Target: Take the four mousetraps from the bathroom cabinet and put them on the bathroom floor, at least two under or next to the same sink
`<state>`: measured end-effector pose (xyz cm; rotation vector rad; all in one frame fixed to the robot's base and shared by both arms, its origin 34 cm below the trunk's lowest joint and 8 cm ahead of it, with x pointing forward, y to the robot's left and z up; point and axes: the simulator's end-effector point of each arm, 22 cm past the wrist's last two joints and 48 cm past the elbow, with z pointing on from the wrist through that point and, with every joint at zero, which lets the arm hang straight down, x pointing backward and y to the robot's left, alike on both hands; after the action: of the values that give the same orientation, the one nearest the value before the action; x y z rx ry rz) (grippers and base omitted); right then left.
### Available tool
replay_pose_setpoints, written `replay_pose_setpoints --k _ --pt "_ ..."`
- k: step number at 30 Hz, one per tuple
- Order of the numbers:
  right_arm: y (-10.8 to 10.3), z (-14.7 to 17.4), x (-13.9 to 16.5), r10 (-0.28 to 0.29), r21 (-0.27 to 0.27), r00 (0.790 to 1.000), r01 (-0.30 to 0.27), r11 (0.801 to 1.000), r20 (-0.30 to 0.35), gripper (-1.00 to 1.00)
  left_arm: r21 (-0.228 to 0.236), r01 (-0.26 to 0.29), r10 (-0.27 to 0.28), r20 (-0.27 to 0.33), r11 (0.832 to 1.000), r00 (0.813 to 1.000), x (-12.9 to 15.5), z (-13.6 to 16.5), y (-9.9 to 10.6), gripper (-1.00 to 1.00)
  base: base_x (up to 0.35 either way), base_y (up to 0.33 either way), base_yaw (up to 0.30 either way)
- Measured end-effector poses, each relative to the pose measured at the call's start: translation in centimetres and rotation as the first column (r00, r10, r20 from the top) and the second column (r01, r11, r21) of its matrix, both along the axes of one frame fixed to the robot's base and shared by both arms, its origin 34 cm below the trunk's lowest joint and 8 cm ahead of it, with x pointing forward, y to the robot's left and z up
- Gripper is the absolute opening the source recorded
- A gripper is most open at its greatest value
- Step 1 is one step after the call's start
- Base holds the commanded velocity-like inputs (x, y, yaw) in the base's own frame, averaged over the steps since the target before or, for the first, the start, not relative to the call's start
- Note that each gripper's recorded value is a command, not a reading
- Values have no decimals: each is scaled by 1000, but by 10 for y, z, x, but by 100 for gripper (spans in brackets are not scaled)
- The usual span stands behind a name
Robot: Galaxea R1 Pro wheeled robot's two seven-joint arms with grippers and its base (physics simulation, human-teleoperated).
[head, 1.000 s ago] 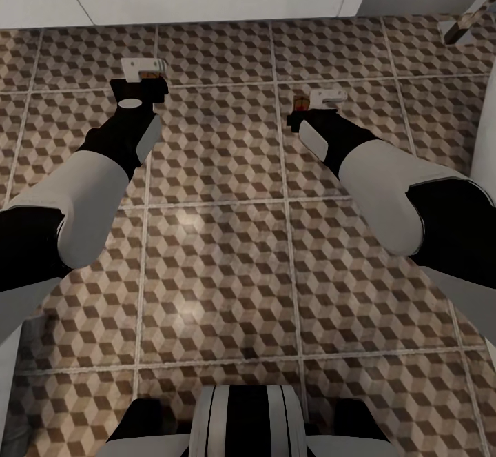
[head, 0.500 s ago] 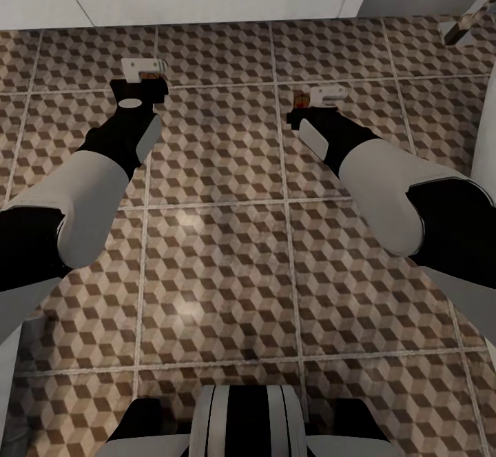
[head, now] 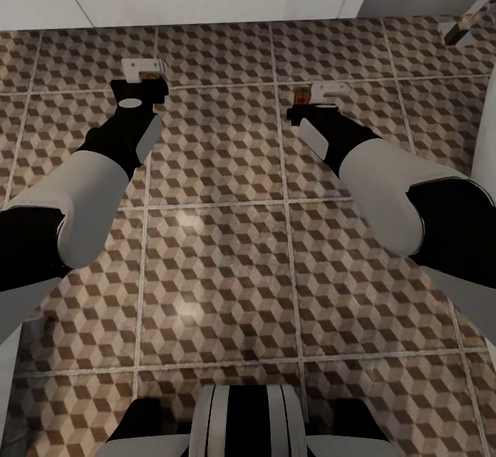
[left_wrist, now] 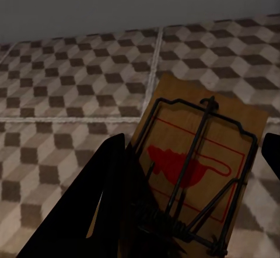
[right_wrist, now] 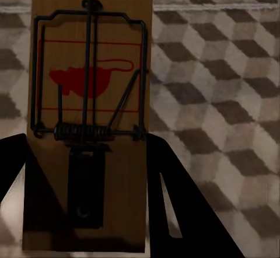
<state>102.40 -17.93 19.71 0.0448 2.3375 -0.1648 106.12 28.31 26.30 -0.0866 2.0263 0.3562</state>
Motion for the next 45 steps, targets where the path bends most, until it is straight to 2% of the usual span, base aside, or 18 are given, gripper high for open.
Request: replay_pose_setpoints --k 30,45 --pt "1 7 6 -4 7 1000 4 1000 30 -100 -10 18 -18 -5 1000 1000 0 -2 -4 -100 98 0 0" --pt "0 3 3 -5 5 1000 5 1000 26 -100 -11 18 -18 -5 1000 1000 0 -3 -4 -100 14 0 0"
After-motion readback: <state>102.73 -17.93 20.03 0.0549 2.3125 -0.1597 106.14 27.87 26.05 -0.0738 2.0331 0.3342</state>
